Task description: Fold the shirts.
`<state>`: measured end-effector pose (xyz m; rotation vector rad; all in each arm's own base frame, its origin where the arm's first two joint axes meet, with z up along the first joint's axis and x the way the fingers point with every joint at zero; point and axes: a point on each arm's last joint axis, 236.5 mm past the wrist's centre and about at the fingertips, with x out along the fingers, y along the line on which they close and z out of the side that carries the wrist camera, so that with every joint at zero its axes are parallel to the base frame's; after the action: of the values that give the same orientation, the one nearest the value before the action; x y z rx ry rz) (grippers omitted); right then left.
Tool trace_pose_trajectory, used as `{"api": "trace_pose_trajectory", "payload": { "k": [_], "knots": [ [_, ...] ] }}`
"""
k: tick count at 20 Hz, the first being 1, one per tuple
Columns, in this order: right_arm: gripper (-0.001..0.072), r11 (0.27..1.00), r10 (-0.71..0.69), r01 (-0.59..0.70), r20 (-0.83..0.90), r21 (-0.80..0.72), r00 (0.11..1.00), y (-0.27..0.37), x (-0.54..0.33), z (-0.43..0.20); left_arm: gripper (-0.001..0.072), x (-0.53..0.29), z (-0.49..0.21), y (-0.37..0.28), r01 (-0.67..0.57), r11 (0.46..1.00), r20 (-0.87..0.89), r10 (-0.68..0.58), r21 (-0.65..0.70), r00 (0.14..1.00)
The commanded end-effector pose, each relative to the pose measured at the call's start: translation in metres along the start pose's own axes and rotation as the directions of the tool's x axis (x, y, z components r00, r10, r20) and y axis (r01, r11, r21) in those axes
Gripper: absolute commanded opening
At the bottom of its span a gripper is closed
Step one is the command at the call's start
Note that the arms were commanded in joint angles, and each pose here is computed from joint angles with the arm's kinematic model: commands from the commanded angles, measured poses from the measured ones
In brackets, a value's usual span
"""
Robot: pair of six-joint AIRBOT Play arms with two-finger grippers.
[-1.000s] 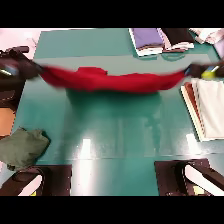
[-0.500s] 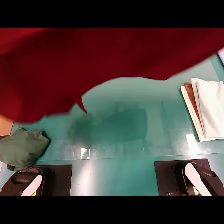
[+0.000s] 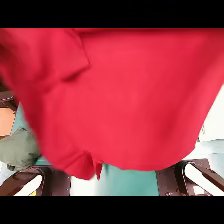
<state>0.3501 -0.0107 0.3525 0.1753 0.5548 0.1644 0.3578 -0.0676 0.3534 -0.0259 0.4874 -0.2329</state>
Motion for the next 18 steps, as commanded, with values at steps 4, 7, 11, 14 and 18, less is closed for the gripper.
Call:
{"api": "trace_pose_trajectory", "payload": {
  "k": [4,7,11,14,18],
  "knots": [
    [0.0013,0.999,-0.007,0.032,-0.574,0.034,0.819,-0.042,0.188,-0.178,0.0026,0.202,-0.192,0.033,-0.026,0.996,-0.516,-0.019,-0.080,0.856],
    [0.0013,0.993,0.022,0.053,-0.616,0.104,0.787,-0.049,0.250,-0.206,0.0026,0.250,-0.217,0.041,-0.027,0.997,-0.543,-0.019,-0.076,0.840],
    [0.0013,0.991,0.057,0.021,-0.558,0.132,0.828,-0.048,0.287,-0.175,0.0025,0.268,-0.185,0.051,-0.025,0.998,-0.466,-0.003,-0.054,0.885],
    [0.0013,0.997,0.006,0.037,-0.546,0.068,0.838,-0.056,0.277,-0.155,0.0026,0.250,-0.190,0.071,-0.054,0.995,-0.526,0.004,-0.081,0.850],
    [0.0013,0.996,-0.069,0.085,-0.634,-0.005,0.771,-0.071,0.252,-0.192,0.0026,0.226,-0.243,0.069,-0.036,0.992,-0.685,-0.059,-0.124,0.726]
  ]
}}
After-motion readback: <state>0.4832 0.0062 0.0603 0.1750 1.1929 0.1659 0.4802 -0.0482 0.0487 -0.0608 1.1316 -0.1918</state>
